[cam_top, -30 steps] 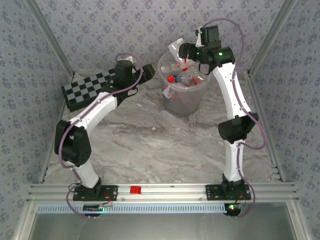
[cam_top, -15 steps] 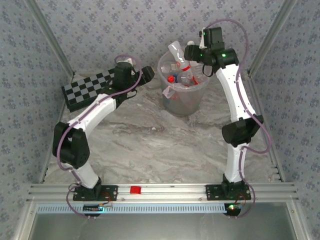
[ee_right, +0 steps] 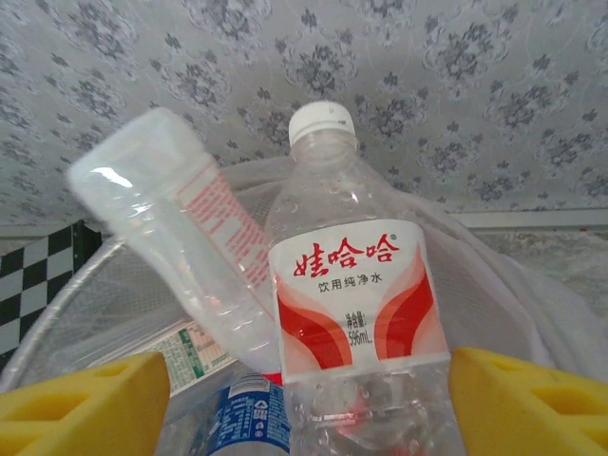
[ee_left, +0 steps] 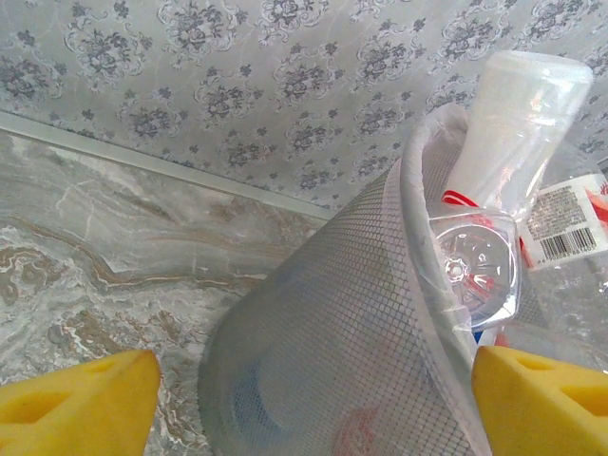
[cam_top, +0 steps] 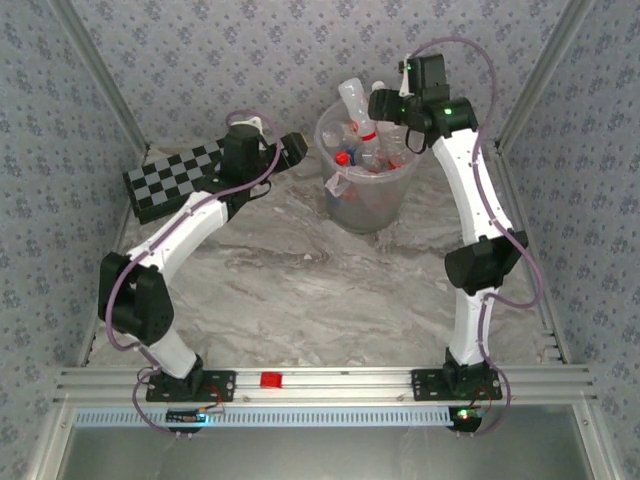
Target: Put the plastic bottles in the bin
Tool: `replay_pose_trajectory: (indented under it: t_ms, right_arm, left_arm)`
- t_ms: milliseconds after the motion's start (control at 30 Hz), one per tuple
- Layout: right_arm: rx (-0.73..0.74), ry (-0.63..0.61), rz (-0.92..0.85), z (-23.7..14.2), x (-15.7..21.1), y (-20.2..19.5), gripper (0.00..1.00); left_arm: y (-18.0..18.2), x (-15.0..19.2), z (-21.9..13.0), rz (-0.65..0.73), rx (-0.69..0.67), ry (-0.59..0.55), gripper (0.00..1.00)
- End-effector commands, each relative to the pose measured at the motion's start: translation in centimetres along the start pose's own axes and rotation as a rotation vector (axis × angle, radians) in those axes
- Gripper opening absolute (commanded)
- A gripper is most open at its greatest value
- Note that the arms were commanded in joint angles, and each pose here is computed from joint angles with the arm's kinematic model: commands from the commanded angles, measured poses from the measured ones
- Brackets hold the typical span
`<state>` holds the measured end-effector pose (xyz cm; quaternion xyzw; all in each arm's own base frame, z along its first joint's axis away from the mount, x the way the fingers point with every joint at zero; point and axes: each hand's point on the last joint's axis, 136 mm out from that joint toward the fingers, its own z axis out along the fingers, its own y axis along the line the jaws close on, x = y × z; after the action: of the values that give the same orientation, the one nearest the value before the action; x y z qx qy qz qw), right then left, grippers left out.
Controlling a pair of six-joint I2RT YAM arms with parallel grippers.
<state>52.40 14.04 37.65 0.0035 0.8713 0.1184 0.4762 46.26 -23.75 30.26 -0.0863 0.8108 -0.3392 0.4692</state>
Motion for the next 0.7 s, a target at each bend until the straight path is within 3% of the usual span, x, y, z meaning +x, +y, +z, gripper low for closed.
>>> replay_pose_trajectory:
  t_ms: [0,400,667]
  right_arm:
    - [-0.022,-0.105,0.0,-5.1,-2.9,-0.4,0.82]
    - [0.041,-0.258,0.072,-10.6,-0.6,-7.6,0.97]
    - [0.15,-0.151,0.085,-10.4,3.0,-11.1,0.98]
  left_arm:
    - [-1.0,-0.9,-1.6,0.044,0.011,-0.026,0.86]
    - [1.5,-0.6,-4.7,0.209,-0.069,-0.037,0.94]
    - [5.5,1.0,-7.0,0.242,-0.165,-0.01,0.97]
